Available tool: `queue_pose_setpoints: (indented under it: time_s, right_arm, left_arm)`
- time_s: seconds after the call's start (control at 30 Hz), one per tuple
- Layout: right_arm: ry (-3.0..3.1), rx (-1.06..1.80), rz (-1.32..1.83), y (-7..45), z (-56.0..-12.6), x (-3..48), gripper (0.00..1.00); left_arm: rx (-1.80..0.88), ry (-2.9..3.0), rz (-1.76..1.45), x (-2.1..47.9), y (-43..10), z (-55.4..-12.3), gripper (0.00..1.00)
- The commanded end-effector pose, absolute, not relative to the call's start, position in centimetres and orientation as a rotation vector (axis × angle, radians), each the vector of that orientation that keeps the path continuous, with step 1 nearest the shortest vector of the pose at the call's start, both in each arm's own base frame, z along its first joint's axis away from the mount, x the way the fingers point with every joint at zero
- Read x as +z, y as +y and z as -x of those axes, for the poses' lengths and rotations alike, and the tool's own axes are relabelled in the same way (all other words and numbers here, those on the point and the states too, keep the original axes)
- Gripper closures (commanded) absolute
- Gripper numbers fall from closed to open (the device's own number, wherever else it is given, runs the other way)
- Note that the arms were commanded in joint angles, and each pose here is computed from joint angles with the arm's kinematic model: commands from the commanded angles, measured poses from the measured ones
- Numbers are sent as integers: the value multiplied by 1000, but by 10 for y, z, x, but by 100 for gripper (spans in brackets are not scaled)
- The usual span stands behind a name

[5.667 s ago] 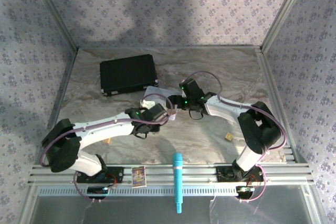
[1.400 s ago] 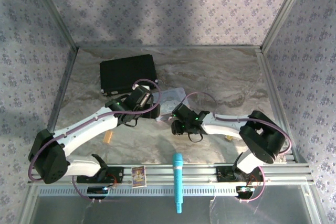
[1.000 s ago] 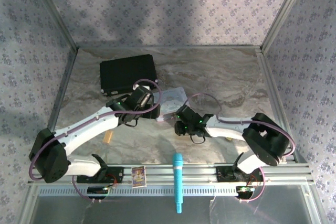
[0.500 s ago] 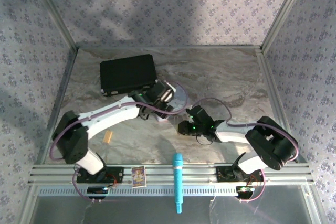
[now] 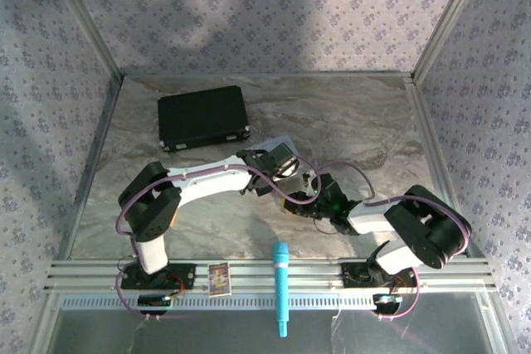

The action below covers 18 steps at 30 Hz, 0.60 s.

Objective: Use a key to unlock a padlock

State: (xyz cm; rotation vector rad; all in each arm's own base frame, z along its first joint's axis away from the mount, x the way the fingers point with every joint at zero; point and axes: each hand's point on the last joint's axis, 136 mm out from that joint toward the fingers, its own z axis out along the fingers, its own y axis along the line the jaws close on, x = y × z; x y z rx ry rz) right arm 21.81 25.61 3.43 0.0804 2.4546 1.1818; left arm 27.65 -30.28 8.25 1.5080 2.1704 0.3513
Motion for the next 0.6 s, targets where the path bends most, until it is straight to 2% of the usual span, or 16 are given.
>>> queue_pose_setpoints:
  time_s: [0.0,0.1,0.57]
  right_arm:
    - [2360,1271,-128,261,-226,52,100]
    - [2307,1318,-170,261,-232,59,100]
    - [2202,1354,-431,251,-258,62,100]
  left_arm:
    - [385,2220,-1578,60,-288,-266,52]
    - [384,2238,-1593,51,-285,-262,55]
    - [364,2276,-1614,33,-280,-251,59]
